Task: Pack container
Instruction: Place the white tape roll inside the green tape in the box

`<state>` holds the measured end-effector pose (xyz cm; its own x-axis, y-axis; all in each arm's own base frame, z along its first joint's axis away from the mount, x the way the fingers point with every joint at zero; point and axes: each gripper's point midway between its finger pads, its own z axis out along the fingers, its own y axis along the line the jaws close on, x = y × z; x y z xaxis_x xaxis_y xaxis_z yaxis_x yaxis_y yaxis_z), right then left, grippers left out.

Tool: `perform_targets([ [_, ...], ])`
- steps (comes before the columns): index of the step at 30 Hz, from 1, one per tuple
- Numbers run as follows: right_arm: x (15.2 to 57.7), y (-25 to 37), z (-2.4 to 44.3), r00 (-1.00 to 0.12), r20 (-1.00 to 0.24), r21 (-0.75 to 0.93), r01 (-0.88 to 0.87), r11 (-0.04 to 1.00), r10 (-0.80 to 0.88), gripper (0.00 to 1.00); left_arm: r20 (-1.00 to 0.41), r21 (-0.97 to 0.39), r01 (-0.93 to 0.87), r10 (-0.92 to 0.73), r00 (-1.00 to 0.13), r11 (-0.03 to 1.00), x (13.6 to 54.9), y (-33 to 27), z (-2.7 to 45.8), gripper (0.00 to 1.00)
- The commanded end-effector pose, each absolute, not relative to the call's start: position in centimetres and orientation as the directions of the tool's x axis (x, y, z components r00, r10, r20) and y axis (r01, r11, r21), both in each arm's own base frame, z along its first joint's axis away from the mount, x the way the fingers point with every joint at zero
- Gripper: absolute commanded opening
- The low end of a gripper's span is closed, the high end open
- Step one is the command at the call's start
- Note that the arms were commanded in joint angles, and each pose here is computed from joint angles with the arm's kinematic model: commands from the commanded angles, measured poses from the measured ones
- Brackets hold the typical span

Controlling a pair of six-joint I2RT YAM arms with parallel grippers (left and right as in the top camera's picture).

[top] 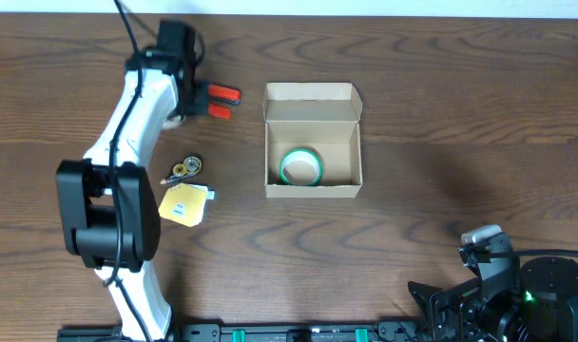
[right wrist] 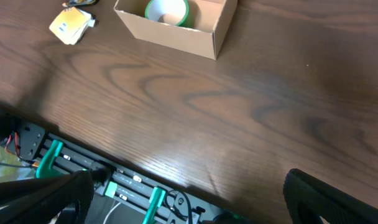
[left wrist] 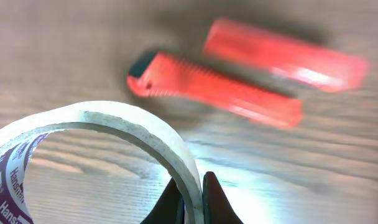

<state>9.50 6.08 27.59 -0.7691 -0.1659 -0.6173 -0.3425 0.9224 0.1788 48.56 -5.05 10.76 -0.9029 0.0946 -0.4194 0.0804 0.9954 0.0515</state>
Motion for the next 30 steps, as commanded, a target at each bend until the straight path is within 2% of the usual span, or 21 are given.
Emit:
perform_targets([
  [1,9.4,6.0,27.6,-0.768,-0.62,0.178,-0.34,0.923,-0.163,0.99,-0.545,0.031,0.221,0.201,-0.814,0.975,48.2,-9.9,17.9,0.06],
  [4,9.4,6.0,27.6,-0.768,-0.62,0.178,-0.34,0.923,-0.163,0.99,-0.595,-0.043,0.378,0.281,-0.753,0.925,45.6,-15.7,21.2,0.06],
  [7,9.4,6.0,27.6,-0.768,-0.62,0.178,-0.34,0.923,-0.163,0.99,-0.59,-0.073,0.5,0.367,-0.719,0.863,42.4,-20.5,22.1,0.06],
  [13,9.5,6.0,27.6,-0.768,-0.62,0.178,-0.34,0.923,-0.163,0.99,-0.5,-0.055,0.666,0.557,-0.663,0.744,37.5,-26.1,18.3,0.06],
  [17,9.5,6.0,27.6,-0.768,-0.62,0.178,-0.34,0.923,-0.163,0.99,-0.468,-0.047,0.771,0.668,-0.579,0.636,34.4,-29.1,15.8,0.06],
  [23,9.5,6.0,27.6,-0.768,-0.62,0.178,-0.339,0.924,-0.162,0.99,-0.422,-0.068,0.795,0.704,-0.57,0.603,32.2,-29.9,13.8,0.06],
  [30,9.4,6.0,27.6,-0.768,-0.62,0.178,-0.34,0.923,-0.163,0.99,-0.454,-0.072,0.78,0.676,-0.58,0.621,32.7,-30.4,12.7,0.06],
])
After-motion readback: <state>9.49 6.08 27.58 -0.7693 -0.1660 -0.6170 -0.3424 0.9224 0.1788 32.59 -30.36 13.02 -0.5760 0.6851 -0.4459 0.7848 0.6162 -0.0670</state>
